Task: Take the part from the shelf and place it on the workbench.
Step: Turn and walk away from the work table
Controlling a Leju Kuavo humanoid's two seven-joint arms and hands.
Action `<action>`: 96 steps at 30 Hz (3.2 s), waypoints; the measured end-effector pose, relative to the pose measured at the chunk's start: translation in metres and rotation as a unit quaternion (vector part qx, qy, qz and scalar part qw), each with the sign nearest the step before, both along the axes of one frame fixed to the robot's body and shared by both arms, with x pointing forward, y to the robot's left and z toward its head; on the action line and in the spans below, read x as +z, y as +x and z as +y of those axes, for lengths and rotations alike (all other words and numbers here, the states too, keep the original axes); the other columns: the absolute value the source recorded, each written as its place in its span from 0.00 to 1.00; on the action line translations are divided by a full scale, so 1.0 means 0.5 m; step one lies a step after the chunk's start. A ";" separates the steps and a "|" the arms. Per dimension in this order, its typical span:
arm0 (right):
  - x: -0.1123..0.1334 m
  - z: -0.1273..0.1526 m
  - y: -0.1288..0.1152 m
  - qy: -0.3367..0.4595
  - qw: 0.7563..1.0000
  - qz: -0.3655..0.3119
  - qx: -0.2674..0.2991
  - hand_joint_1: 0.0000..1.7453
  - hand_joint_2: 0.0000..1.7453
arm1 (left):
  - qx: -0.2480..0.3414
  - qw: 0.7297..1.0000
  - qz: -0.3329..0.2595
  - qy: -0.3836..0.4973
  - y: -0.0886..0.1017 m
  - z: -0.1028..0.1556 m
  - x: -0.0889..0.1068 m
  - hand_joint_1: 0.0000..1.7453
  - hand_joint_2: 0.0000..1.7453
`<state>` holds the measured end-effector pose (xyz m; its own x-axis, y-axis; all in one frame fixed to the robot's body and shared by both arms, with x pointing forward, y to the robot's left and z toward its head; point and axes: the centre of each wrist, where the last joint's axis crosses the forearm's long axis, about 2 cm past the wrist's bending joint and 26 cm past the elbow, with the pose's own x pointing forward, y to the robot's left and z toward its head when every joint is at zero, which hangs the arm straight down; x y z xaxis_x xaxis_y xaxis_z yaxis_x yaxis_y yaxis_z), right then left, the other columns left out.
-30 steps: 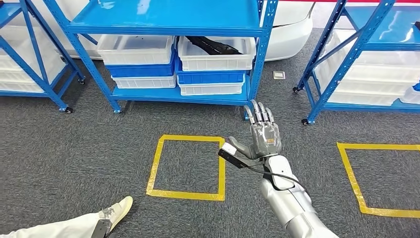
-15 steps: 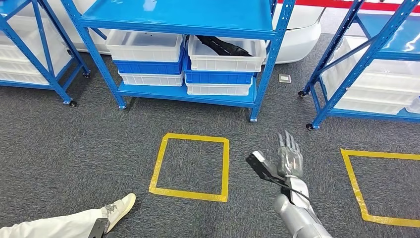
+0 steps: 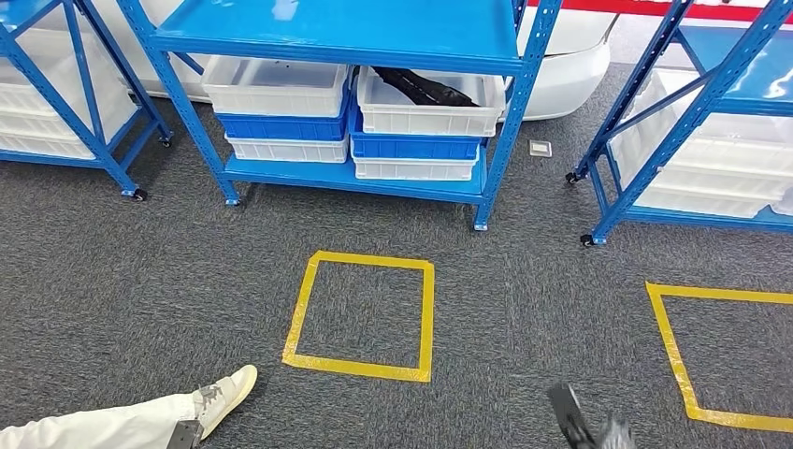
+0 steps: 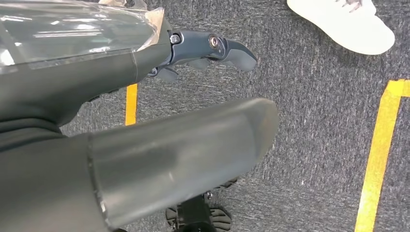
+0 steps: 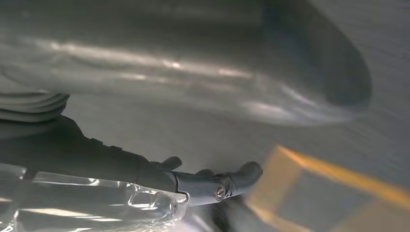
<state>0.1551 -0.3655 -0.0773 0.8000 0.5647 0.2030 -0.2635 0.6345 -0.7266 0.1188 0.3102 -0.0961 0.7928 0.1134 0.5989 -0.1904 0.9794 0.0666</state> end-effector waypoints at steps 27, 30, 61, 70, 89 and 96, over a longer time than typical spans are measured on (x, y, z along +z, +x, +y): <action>-0.062 0.234 -0.204 0.175 0.922 0.344 0.038 0.00 0.00 | -0.002 1.000 0.011 -0.017 -0.072 -0.017 -0.017 0.00 0.00; -0.062 0.233 -0.202 0.176 0.922 0.342 0.039 0.00 0.00 | -0.004 1.000 0.013 -0.019 -0.073 -0.019 -0.018 0.00 0.00; -0.065 0.217 -0.215 0.174 0.919 0.349 0.061 0.00 0.00 | 0.008 0.999 0.027 -0.025 -0.091 -0.025 -0.021 0.00 0.00; -0.066 0.207 -0.213 0.172 0.919 0.350 0.062 0.00 0.00 | 0.010 0.999 0.021 -0.026 -0.080 -0.031 -0.018 0.00 0.00; -0.065 0.207 -0.211 0.170 0.920 0.347 0.070 0.00 0.00 | 0.003 0.999 0.023 -0.023 -0.086 -0.027 -0.019 0.00 0.00; -0.066 0.204 -0.215 0.172 0.920 0.346 0.069 0.00 0.00 | -0.001 0.999 0.025 -0.027 -0.088 -0.036 -0.019 0.00 0.00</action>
